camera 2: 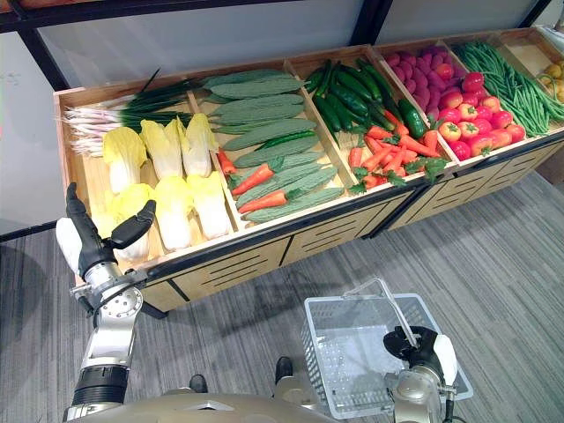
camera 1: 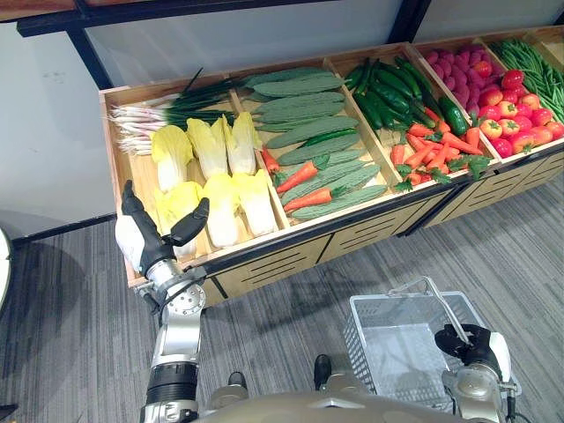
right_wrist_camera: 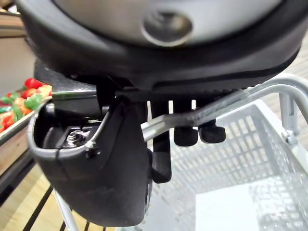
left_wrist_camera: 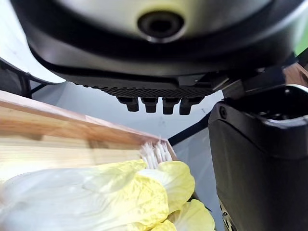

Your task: Pick vegetable in the basket

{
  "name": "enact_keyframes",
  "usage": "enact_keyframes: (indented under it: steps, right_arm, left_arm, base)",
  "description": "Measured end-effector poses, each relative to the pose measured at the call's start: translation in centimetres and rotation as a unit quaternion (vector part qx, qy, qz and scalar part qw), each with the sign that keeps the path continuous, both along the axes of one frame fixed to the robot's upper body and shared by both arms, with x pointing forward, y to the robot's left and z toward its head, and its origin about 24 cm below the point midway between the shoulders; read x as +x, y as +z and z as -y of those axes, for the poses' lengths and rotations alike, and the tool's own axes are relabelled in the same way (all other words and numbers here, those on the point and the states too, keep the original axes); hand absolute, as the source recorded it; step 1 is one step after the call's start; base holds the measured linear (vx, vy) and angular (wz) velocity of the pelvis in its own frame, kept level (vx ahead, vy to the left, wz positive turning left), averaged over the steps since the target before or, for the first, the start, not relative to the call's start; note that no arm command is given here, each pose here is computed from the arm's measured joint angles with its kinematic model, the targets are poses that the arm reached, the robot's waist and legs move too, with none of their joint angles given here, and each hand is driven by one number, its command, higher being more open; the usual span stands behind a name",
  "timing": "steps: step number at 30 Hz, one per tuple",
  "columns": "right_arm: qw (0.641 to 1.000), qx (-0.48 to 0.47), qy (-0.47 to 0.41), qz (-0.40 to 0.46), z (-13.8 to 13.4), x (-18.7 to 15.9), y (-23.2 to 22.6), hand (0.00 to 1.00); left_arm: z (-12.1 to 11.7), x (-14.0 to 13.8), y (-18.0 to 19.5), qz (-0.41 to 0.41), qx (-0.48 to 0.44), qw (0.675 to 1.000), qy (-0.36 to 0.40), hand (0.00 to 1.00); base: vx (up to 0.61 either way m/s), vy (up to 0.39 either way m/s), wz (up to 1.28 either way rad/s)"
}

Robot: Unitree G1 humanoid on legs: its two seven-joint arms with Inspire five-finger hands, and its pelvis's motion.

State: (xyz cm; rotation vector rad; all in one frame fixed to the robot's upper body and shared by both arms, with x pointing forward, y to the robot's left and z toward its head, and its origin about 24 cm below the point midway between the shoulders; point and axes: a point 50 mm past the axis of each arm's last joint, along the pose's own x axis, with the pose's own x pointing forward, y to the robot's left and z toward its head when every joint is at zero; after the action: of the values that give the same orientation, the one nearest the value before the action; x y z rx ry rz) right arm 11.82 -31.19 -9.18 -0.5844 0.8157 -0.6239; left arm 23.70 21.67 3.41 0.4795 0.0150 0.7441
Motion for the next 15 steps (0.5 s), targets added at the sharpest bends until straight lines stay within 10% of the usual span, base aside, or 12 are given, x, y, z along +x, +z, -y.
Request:
enact_keyframes:
  steps: [15]
  right_arm:
    - [1.0,0.009,0.025,-0.011,-1.0,0.4,-0.5,0.0]
  left_arm:
    - [-1.0,-1.0,-4.3,-0.112,-0.002,0.994,0.017,1.0]
  base:
    - [0.0,0.0,0.0]
